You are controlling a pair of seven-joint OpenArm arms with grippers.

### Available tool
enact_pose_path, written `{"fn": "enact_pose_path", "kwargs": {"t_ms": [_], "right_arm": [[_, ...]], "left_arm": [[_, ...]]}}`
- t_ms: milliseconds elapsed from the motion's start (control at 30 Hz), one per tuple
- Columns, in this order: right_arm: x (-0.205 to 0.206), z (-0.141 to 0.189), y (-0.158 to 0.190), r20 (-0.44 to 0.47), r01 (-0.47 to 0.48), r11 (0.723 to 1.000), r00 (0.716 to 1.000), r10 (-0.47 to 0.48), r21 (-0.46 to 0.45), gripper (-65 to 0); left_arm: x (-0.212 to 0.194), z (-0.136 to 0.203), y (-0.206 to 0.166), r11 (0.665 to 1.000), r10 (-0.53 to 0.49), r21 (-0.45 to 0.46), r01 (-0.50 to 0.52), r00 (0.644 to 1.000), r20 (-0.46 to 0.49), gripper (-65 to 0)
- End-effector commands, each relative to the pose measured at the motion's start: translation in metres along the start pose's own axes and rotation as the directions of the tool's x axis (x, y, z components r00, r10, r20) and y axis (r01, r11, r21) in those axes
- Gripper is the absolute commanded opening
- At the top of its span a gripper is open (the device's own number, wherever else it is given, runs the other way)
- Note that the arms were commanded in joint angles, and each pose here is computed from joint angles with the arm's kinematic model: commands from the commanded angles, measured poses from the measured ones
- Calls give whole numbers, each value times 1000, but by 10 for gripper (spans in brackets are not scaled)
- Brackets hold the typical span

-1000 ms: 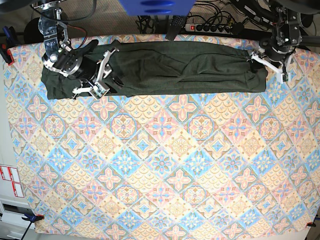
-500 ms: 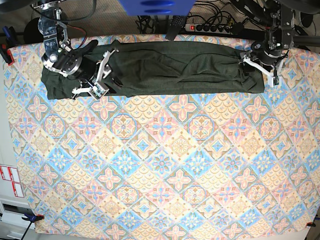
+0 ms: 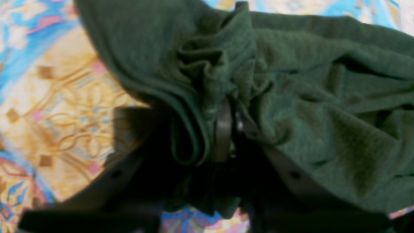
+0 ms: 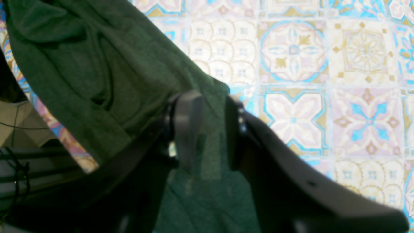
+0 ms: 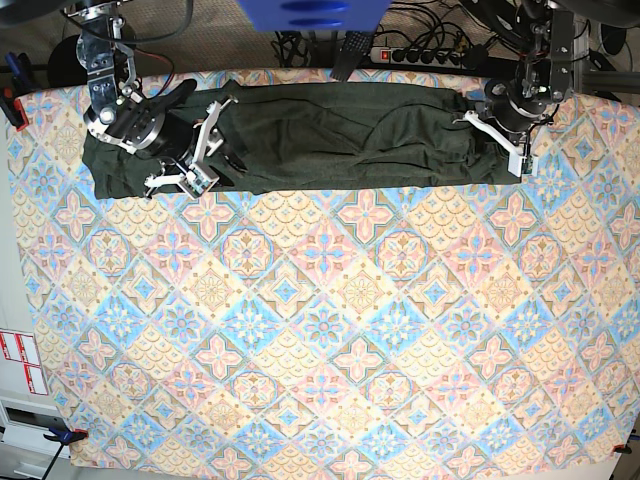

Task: Fold the T-shirt properly
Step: 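Move the left gripper to the strip's end and grasp its edge, then fold the strip's end inward toward the right gripper with the left gripper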

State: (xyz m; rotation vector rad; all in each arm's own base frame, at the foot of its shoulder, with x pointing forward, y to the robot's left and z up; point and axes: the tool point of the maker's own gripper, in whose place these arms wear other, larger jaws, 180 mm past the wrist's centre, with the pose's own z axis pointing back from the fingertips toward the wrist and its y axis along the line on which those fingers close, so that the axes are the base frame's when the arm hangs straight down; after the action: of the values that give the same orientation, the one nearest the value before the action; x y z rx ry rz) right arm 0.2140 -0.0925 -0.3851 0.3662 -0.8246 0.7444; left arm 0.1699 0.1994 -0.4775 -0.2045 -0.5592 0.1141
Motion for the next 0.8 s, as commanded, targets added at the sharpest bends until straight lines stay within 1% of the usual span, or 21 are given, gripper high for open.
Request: {"fn": "enact_pose_path", "kwargs": {"t_ms": [0, 167, 400, 433, 500, 633, 767], "right_arm": [[12, 3, -3, 44, -10, 1000, 999, 10, -2, -497], [12, 3, -3, 44, -10, 1000, 999, 10, -2, -497], [12, 3, -4, 44, -9, 1000, 999, 9, -4, -497], [12, 3, -4, 44, -9, 1000, 999, 9, -4, -497], [12, 3, -4, 44, -9, 1000, 999, 9, -4, -497], [12, 3, -3, 45, -8, 1000, 999, 8, -3, -497], [12, 3, -3, 45, -8, 1000, 999, 8, -3, -497]], "left_arm": [[-11, 2, -1, 1000, -1, -14, 1, 999, -53, -650], [13, 15, 42, 993, 78, 89, -81, 996, 37, -650], [51, 35, 90, 970, 124, 190, -154, 979, 164, -650], [54, 38, 95, 967, 122, 201, -157, 977, 174, -650], [63, 44, 105, 967, 92, 221, -131, 980, 179, -650], [86, 47, 112, 966, 63, 231, -113, 975, 215, -650], [94, 51, 114, 967, 42, 235, -96, 974, 225, -650]]}}
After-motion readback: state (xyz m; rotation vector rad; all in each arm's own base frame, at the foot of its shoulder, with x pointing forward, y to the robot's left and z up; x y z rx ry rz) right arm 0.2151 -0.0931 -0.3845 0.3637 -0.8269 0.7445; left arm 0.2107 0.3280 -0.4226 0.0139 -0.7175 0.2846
